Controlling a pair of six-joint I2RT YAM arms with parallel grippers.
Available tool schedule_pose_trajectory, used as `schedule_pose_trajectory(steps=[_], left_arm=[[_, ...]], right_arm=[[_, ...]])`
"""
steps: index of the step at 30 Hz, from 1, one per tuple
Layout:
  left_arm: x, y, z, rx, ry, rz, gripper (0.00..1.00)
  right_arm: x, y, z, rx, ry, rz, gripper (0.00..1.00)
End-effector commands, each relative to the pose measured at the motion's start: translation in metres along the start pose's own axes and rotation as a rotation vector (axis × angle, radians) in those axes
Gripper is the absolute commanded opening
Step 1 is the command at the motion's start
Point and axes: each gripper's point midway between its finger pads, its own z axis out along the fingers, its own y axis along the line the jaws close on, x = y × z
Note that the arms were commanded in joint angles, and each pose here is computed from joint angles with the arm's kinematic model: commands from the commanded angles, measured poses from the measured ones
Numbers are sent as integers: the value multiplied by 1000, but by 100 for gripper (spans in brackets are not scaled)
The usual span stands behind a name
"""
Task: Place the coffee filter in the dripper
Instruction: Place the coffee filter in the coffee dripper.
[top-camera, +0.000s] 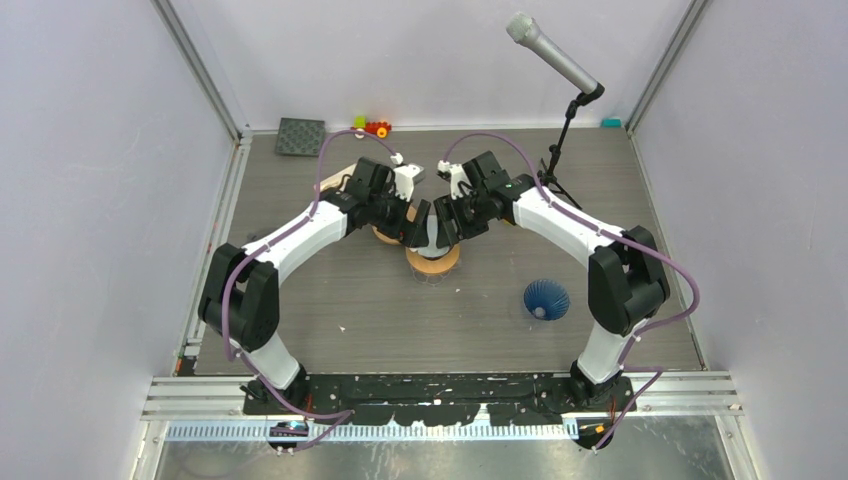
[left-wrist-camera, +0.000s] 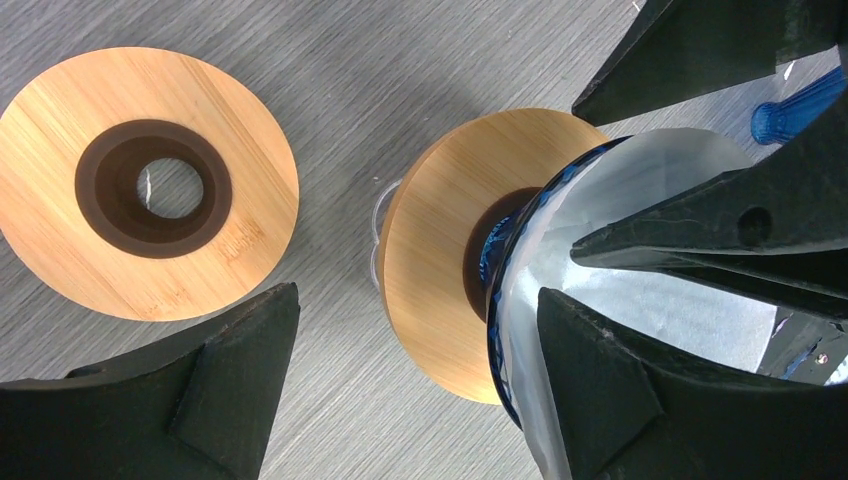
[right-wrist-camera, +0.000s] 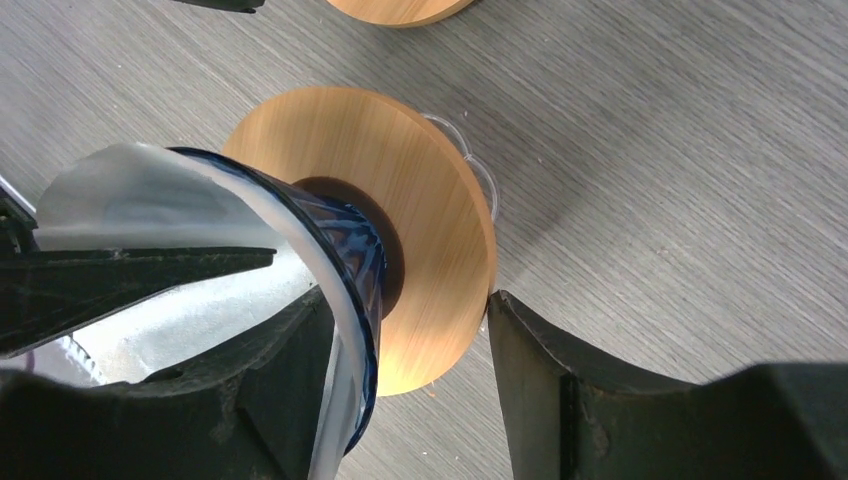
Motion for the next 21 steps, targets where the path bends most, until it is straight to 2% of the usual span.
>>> schedule_pose_trajectory(steps=[1,10,21], left_arm=[[-18,-3,-15,-7,-55,45,91],[-19,-4,-15,2,-55,45,91],[-35,-11,-28,13,-95,72,93]], right_arm=[[-30,20,-33,-58,-97,-27,63],[-38,30,-47,-119,-110,-8,63],[-38,24,-55,-107,-117,-8,63]])
